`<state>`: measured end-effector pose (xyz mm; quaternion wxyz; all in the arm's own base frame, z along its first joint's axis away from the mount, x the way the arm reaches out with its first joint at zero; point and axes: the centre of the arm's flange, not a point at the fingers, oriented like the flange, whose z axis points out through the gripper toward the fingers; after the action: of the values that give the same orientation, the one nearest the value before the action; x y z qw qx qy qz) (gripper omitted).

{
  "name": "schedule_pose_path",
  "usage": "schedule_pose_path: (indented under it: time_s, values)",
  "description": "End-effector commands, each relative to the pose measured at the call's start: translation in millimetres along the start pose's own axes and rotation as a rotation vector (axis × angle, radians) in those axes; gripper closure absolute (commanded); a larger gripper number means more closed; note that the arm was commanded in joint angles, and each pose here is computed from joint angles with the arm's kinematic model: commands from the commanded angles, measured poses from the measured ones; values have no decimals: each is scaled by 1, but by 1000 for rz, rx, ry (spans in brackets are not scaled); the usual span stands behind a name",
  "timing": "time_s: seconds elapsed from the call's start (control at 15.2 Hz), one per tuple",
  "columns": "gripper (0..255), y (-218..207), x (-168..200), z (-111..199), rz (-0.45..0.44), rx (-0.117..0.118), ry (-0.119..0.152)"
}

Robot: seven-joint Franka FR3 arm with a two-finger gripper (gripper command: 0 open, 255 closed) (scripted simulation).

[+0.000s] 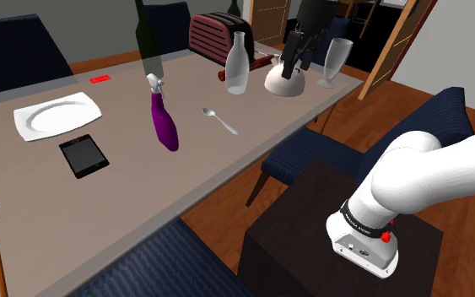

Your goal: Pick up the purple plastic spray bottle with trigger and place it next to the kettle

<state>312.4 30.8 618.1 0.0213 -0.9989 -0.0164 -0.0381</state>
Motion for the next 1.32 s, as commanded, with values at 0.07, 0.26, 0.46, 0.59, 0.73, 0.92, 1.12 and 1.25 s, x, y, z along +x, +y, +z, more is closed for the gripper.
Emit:
schedule_pose_path:
  time_s: [0.07, 0.26, 0.46, 0.59, 0.73, 0.92, 1.12, 1.25]
  values:
    - [0, -9, 5, 7, 0, -1, 11]
    - [0, -37, 20, 28, 1, -5, 45]
    - [0, -64, 36, 48, 3, -9, 79]
    - [0, -83, 47, 61, 3, -12, 101]
    - [0, -101, 59, 74, 4, -15, 124]
    - [0, -128, 76, 93, 5, -19, 157]
    - [0, -155, 95, 112, 6, -23, 191]
    - [0, -173, 107, 124, 7, -26, 214]
